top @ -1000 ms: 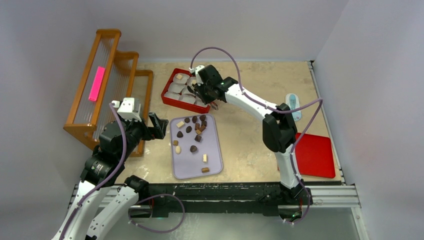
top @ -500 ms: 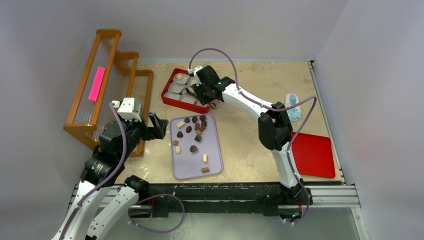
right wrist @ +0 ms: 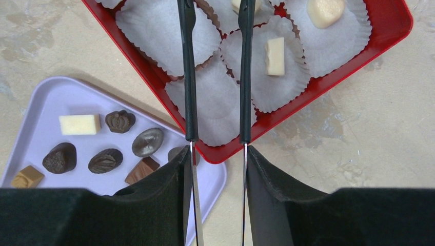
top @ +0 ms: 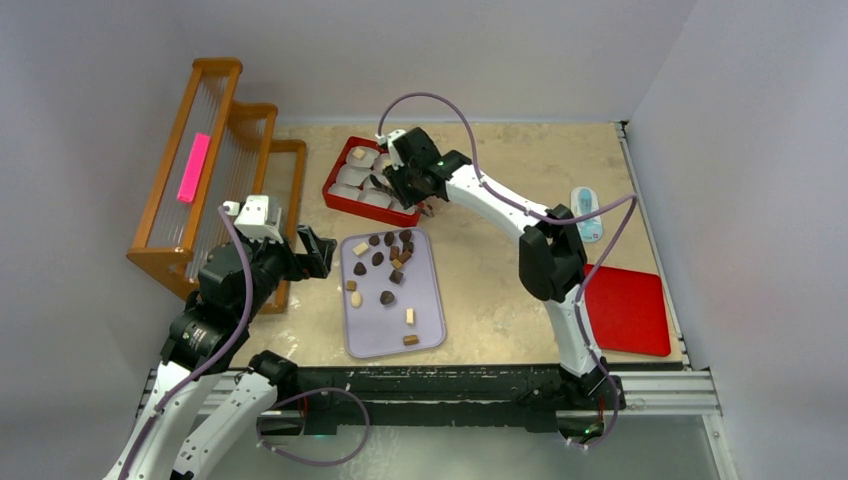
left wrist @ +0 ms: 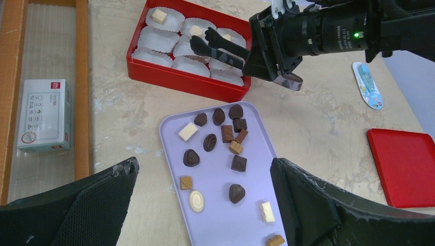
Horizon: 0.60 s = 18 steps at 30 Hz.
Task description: Pack the chocolate
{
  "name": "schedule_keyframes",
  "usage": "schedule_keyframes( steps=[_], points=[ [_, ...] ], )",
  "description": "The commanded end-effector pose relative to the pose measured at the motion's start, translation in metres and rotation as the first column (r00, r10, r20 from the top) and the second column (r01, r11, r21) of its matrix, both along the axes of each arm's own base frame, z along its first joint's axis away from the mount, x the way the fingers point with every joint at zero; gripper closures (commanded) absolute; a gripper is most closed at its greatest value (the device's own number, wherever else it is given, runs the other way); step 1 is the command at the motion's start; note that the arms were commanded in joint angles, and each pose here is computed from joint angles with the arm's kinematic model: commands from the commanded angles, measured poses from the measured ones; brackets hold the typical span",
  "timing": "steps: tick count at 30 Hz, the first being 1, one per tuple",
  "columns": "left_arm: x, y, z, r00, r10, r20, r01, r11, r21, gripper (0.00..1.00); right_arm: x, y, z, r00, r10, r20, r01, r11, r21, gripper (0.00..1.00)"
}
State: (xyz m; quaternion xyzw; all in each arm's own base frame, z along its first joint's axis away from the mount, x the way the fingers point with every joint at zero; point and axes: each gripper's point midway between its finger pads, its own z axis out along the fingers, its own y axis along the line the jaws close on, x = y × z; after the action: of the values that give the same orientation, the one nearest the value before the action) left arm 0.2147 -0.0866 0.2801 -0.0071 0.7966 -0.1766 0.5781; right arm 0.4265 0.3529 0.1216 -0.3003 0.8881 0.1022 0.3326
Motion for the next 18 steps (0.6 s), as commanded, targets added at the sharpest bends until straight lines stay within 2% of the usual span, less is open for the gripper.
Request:
schedule_keyframes(
  steps=[1, 8, 18],
  points=[
    [0.001, -0.002, 0.010, 1.000, 0.002, 0.029, -0.001, 1.000, -0.027, 0.00, -0.008, -0.006, 0.070, 0.996, 0.006, 0.092, -0.014, 0.996, 0.092, 0.58],
    [0.002, -0.002, 0.009, 1.000, 0.003, 0.026, -0.003, 1.000, -0.026, 0.00, -0.028, -0.023, 0.087, 0.993, 0.004, 0.117, -0.018, 0.993, 0.115, 0.59],
    [0.003, -0.002, 0.008, 1.000, 0.002, 0.022, -0.001, 1.000, -0.023, 0.00, -0.086, -0.047, 0.087, 0.997, 0.039, 0.070, -0.050, 0.986, 0.161, 0.59]
  ],
)
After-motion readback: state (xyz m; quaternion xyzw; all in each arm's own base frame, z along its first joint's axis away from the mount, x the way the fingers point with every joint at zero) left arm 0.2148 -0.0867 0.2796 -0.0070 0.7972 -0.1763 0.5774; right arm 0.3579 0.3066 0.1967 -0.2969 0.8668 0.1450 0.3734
